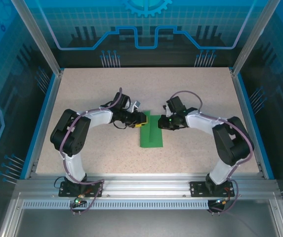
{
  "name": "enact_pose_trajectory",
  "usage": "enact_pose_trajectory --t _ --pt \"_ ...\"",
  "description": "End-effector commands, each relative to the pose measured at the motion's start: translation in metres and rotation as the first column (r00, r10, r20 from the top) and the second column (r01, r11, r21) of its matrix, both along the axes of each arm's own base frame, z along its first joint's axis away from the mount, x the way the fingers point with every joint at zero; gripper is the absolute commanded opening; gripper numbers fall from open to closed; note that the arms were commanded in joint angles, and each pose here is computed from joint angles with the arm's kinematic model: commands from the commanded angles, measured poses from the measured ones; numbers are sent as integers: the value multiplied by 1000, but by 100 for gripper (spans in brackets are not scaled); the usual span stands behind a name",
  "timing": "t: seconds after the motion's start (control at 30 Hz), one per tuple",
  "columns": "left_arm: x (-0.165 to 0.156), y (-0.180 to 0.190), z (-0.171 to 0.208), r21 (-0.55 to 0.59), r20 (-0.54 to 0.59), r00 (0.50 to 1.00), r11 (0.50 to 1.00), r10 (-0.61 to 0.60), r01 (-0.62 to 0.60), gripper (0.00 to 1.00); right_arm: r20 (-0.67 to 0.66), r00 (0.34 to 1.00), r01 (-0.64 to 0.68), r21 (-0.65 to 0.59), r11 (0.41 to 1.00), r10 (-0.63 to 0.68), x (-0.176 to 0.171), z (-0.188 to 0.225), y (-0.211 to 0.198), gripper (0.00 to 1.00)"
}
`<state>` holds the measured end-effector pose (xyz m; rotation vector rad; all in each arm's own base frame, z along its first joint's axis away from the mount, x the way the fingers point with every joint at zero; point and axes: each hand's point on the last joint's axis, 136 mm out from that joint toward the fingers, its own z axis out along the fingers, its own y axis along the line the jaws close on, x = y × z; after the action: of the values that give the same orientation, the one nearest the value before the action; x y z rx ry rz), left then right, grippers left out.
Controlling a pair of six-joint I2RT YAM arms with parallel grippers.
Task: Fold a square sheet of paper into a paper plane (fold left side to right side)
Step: First fold in half a square sheet of paper at the center of the table.
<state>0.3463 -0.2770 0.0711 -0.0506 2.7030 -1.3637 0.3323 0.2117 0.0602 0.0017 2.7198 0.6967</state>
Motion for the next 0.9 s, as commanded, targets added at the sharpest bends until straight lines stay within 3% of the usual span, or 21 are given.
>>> enact_pose_trajectory --t 0.0,0.13,0.37,0.7,0.87 --pt "3 -6 2 -11 2 1000 1000 -6 6 24 42 999 9 142 990 -16 5 29 5 27" --pt "2 -5 0 0 0 1000 1000 -8 8 10 32 999 -19 249 968 12 0 49 17 41" --pt "2 -5 -1 7 -3 1000 1000 -6 6 4 -40 999 -21 311 950 35 -6 45 34 54" --pt "1 -6 -2 10 -7 1000 1000 -6 6 4 -118 988 -51 329 943 95 -10 22 64 48" --pt "2 -6 0 9 -3 1000 1000 -6 6 4 -133 985 -62 322 945 109 -9 17 67 27"
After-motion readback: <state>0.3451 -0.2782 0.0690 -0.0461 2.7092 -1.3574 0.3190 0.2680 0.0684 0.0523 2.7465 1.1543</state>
